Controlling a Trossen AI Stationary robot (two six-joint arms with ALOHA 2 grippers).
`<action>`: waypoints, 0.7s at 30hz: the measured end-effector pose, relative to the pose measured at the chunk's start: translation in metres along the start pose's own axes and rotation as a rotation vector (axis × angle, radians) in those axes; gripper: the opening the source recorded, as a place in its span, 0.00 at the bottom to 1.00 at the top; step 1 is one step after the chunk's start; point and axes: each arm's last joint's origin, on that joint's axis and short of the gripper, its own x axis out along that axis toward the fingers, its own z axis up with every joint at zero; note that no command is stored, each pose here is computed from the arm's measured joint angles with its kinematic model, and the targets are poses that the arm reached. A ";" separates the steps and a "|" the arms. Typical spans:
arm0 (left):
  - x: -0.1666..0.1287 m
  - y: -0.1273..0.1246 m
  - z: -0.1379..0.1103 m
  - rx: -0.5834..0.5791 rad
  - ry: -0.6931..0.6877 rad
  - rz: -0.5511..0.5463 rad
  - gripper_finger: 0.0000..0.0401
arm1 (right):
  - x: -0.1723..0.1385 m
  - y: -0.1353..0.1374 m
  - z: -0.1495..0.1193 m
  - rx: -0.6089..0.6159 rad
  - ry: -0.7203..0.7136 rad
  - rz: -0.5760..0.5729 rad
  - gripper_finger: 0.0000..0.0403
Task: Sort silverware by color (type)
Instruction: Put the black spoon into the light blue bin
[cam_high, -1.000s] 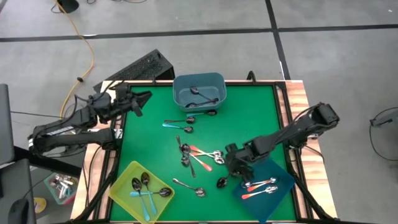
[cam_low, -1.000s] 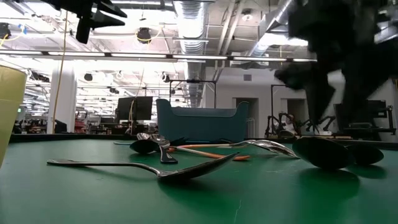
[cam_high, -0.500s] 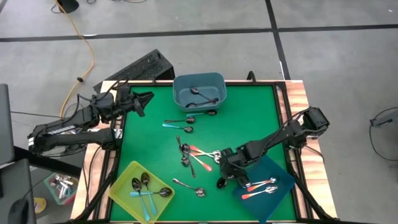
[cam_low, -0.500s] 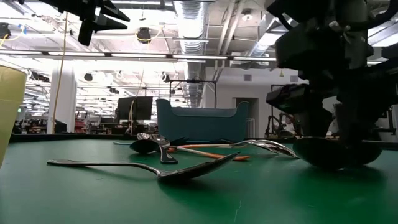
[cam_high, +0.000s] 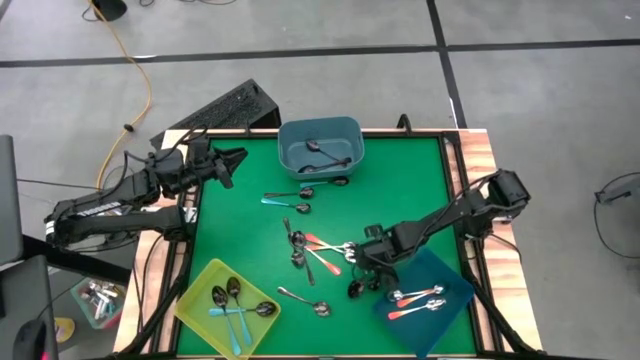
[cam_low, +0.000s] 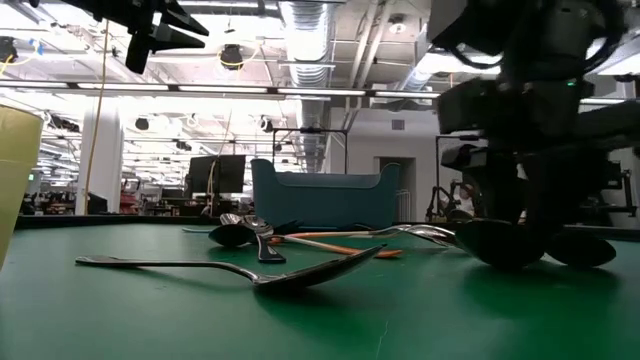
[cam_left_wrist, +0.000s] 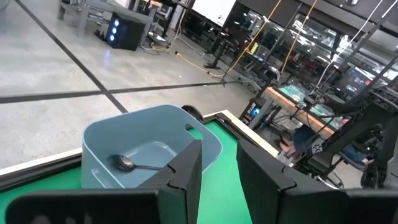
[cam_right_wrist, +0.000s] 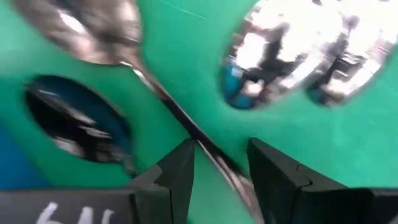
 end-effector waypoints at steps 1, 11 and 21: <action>0.000 0.000 0.000 0.000 -0.001 0.000 0.21 | -0.001 -0.002 0.000 0.006 -0.005 0.001 0.41; 0.000 0.000 0.000 -0.001 -0.001 -0.001 0.21 | -0.002 0.010 0.006 -0.210 -0.073 0.050 0.36; 0.000 0.000 0.000 -0.002 -0.001 -0.002 0.21 | -0.002 0.010 0.007 -0.264 -0.090 0.060 0.34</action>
